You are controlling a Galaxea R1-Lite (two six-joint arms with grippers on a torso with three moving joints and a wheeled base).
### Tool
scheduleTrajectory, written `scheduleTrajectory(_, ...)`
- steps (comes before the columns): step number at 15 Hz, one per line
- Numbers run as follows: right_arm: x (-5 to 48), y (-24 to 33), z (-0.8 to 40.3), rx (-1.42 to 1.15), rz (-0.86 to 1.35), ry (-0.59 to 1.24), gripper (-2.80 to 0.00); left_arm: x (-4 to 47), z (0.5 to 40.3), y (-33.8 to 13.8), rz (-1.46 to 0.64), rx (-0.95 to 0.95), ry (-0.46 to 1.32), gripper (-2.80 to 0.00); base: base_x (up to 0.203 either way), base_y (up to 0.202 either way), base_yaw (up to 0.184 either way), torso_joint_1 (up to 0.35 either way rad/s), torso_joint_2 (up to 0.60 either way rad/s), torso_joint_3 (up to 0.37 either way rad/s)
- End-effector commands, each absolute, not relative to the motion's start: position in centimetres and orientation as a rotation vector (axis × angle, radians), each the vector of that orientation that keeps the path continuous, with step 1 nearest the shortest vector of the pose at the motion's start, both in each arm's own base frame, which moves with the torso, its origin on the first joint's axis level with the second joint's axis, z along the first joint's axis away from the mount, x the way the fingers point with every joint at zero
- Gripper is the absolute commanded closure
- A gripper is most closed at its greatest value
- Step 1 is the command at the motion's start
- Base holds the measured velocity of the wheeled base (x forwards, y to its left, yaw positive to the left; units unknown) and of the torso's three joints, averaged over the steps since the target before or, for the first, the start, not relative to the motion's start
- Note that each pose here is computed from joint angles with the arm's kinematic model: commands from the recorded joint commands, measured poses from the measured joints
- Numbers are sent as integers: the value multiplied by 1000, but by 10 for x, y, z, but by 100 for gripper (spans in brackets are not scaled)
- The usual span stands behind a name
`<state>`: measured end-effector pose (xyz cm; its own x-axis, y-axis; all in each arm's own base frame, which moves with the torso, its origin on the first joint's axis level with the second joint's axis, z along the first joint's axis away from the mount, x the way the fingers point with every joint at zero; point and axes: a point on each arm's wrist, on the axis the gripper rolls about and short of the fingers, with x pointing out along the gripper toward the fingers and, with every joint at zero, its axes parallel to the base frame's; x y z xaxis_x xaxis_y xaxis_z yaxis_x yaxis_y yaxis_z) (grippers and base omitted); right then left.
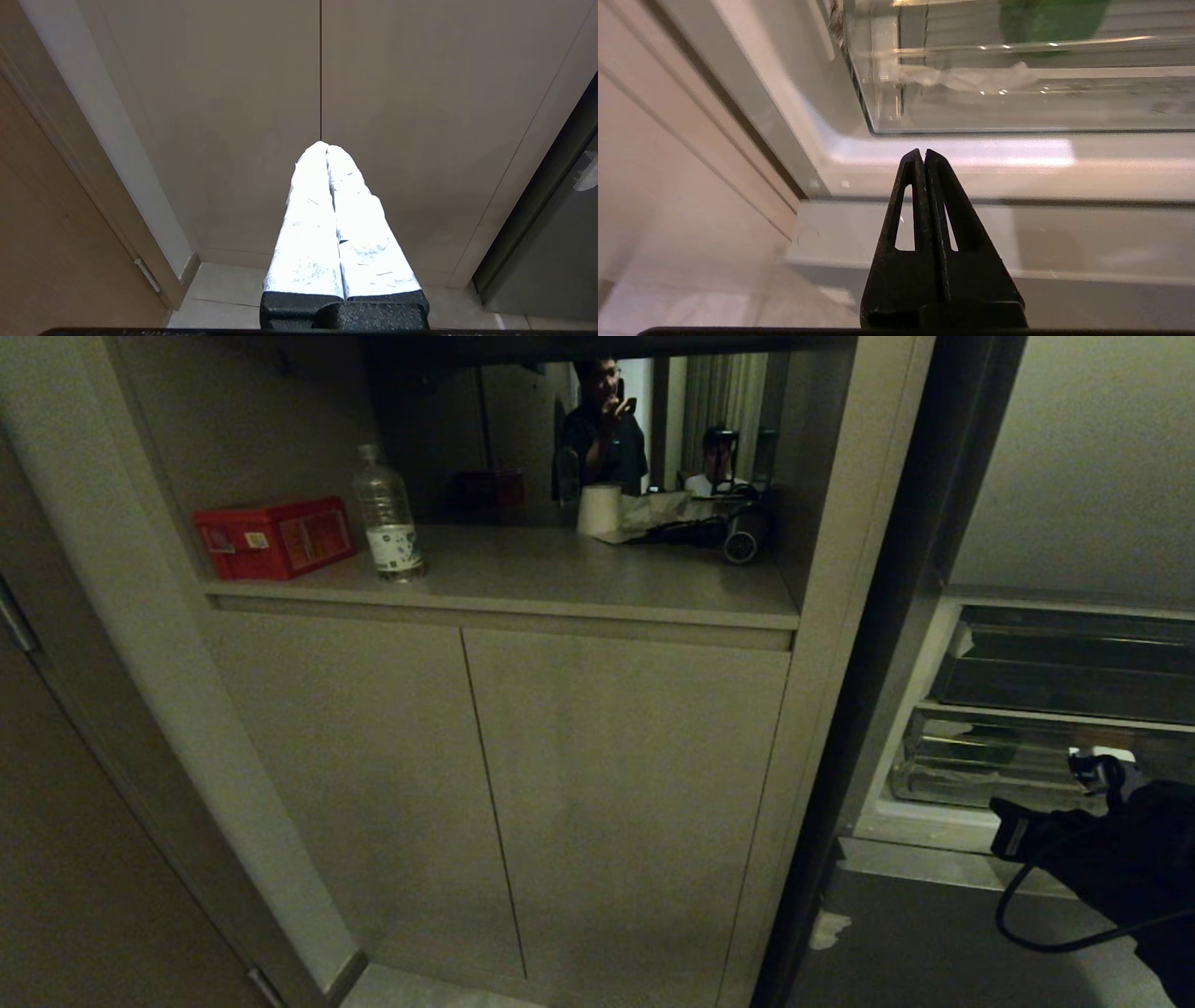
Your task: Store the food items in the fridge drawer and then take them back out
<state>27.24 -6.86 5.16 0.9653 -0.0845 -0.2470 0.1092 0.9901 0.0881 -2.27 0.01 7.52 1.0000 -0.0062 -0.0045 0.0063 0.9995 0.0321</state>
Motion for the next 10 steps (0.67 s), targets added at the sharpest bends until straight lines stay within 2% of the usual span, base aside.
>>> scheduleTrajectory(1, 256, -72, 67, 51, -118, 211, 0, -23, 75, 0, -6, 32, 6, 0, 0, 0, 0, 0, 0, 0)
scheduleTrajectory(10, 246, -72, 67, 53, -59, 224, 0, -23, 75, 0, -6, 32, 6, 0, 0, 0, -8, -1, 0, 0)
